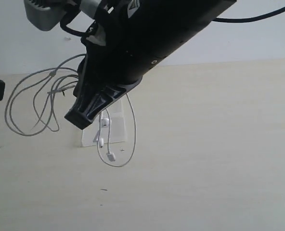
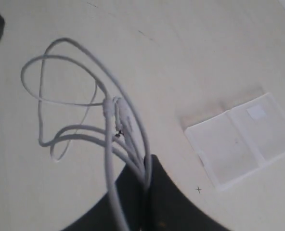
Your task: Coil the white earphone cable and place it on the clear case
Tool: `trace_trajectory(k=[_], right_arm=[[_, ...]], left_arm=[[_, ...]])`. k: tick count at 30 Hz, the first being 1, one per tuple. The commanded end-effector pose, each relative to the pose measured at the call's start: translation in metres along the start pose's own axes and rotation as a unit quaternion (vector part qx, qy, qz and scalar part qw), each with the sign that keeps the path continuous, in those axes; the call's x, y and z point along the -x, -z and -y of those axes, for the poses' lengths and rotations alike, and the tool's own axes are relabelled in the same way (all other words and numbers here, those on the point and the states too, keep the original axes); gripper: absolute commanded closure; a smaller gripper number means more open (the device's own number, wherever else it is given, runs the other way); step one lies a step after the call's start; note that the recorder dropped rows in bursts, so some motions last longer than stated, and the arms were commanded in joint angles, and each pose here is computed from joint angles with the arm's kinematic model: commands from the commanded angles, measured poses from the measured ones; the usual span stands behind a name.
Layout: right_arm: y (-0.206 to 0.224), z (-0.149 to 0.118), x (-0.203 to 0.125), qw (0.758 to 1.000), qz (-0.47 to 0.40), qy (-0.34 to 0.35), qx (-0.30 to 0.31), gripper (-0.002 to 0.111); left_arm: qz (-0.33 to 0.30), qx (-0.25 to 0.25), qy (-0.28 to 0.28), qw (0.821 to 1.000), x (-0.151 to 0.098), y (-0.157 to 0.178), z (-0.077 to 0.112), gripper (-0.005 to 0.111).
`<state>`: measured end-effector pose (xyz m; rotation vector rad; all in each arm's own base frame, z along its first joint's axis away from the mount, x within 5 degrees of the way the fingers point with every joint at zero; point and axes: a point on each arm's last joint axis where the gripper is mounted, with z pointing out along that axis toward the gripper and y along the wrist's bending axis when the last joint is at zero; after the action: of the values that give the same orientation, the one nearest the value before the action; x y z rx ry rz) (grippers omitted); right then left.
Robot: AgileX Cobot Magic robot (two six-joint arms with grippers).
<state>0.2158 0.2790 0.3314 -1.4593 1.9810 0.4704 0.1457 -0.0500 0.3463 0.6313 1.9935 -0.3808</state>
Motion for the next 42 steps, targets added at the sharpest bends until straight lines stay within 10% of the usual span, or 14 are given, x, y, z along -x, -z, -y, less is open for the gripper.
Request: trace_trajectory(k=[1,25,42], right_arm=[[-0.027,0.021,-0.008,0.999,-0.010,-0.036,-0.034,0.108],[-0.161,0.124,-0.025,0.924,0.133,-0.345,-0.091,0.108],[-0.184,0.135,-0.041,0.917,0.138,-0.351,-0.130,0.108]], left_arm=[[0.018,0.055,0.018,0.998,0.003,0.010,-0.005,0.049],[0.081,0.092,-0.014,0.992,0.000,0.043,0.011,0.049],[0.078,0.092,-0.014,0.993,-0.002,0.042,0.011,0.049]])
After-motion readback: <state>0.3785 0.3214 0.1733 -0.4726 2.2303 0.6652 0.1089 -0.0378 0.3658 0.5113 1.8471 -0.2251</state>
